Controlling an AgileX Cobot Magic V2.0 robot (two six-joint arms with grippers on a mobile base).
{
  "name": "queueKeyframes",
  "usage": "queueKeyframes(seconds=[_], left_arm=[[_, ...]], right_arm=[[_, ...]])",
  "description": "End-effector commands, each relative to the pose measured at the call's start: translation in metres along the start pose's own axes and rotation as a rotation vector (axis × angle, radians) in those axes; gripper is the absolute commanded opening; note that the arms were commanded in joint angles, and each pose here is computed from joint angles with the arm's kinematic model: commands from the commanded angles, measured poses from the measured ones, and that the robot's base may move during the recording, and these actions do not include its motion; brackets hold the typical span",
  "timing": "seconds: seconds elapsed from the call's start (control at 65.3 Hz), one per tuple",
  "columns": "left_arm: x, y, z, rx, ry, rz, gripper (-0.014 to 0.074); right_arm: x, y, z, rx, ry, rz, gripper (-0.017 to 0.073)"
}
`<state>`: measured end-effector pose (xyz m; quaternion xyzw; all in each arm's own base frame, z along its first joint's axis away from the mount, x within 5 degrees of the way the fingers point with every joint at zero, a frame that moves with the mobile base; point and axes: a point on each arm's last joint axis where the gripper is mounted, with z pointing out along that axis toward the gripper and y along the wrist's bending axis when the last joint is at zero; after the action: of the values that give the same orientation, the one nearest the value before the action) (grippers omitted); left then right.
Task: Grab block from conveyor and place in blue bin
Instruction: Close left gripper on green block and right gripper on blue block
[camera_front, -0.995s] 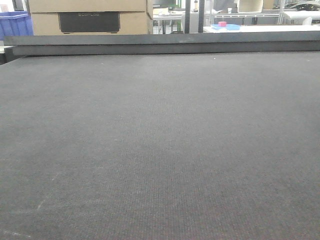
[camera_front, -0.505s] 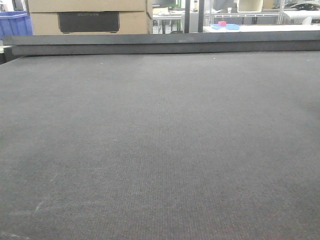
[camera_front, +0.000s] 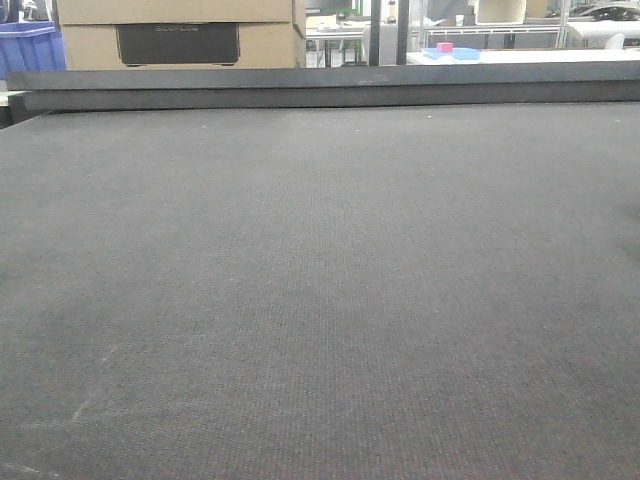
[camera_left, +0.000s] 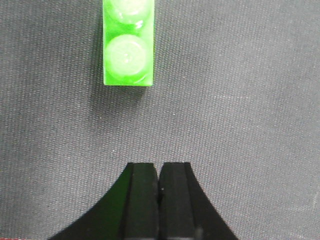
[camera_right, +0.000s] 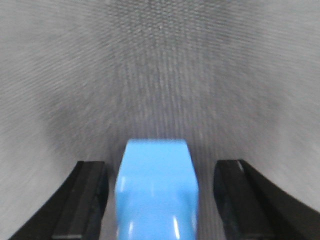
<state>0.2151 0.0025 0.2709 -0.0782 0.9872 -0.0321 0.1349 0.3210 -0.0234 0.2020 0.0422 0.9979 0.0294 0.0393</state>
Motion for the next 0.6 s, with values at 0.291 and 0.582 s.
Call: queueKeyframes(seconds=[0.291,0.582], left_arm=[[-0.019,-0.003,-0.015,0.013,-0.069,-0.010,-0.0111],[-0.052,-0.003,-0.011,-0.027,-0.075,0.013,-0.0062]], right_arm=[[0.001,-0.002,-0.017,0.006,-0.028,-0.003,-0.0160],[0.011,0.001,-0.051,0.007,-0.133,-0.009,-0.0160]])
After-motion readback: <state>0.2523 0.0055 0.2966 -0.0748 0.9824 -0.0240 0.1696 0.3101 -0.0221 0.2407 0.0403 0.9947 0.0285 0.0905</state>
